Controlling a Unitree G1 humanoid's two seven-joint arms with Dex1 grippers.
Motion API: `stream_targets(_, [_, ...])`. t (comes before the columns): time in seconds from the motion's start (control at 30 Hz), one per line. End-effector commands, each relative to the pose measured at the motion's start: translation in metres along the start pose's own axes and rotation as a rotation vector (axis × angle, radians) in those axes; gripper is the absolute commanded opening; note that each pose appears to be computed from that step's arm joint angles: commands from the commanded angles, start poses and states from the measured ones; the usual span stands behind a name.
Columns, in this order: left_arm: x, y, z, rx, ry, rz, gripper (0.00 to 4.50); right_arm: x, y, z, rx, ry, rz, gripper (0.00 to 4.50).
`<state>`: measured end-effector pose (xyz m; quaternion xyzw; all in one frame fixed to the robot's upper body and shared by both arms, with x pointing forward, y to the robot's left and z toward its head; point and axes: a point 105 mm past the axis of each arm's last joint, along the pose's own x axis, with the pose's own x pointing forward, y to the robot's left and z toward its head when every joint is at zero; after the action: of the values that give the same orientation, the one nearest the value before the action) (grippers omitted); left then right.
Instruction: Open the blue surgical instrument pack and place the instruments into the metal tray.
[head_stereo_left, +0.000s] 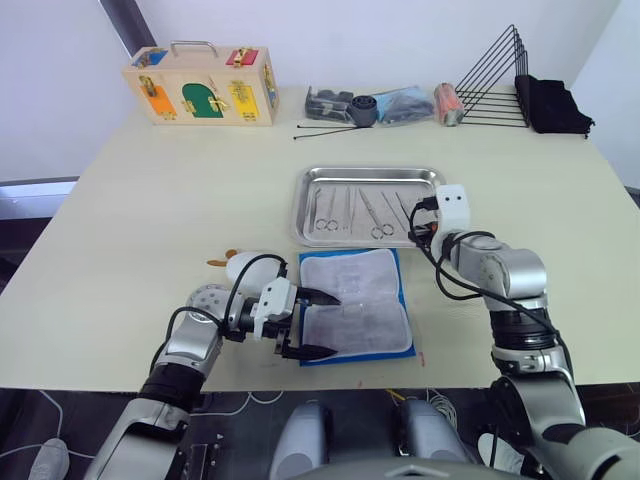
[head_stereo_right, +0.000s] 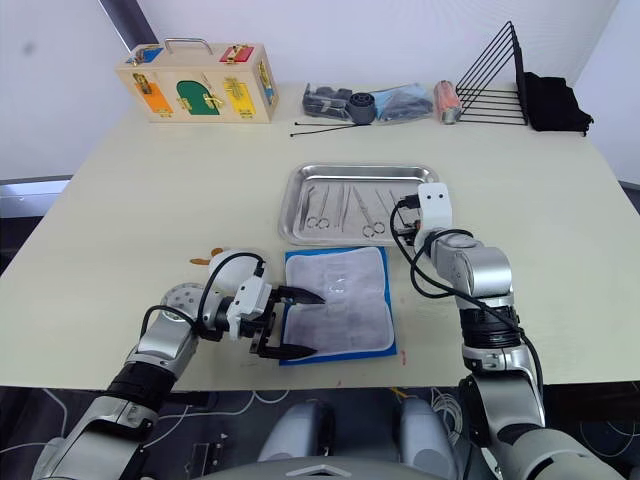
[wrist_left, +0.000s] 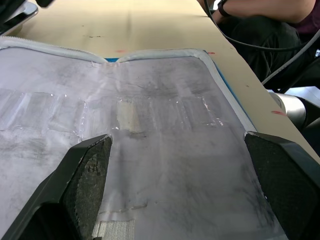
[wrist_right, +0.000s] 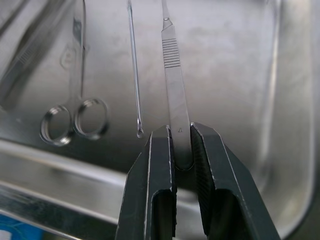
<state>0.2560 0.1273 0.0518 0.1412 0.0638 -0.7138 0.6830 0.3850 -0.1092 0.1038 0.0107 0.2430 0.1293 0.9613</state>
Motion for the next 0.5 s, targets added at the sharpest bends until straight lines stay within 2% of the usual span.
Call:
stream_targets(0.03, [0.003,-0.015,-0.029,-0.114,0.066,-0.03,4.5,-0.002,0.001,0.016,0.007,-0.049,0.004,0.01])
stream_targets(0.13, [0.003,-0.016,-0.03,-0.114,0.068,-0.03,4.5,-0.001,0.001,0.016,0.006,-0.048,0.008,0.01])
stream_targets(0.3, [0.001,-0.015,-0.031,-0.114,0.071,-0.029,4.5,-0.006,0.004,0.026,-0.005,-0.088,0.031,2.36])
stream_targets(0.33, [0.001,-0.015,-0.032,-0.114,0.071,-0.029,4.5,-0.008,0.004,0.029,-0.006,-0.102,0.039,2.4])
stream_targets(0.37, [0.001,-0.015,-0.032,-0.115,0.072,-0.029,4.5,-0.01,0.005,0.033,-0.012,-0.118,0.046,2.69])
stream_targets(0.4, [0.001,-0.015,-0.032,-0.114,0.072,-0.029,4.5,-0.012,0.006,0.038,-0.021,-0.136,0.055,3.32])
stream_targets(0.47, [0.0,-0.015,-0.032,-0.114,0.071,-0.029,4.5,-0.017,0.007,0.045,-0.035,-0.162,0.069,3.74])
stream_targets(0.5, [0.0,-0.015,-0.032,-0.114,0.071,-0.029,4.5,-0.018,0.009,0.048,-0.038,-0.175,0.079,4.18])
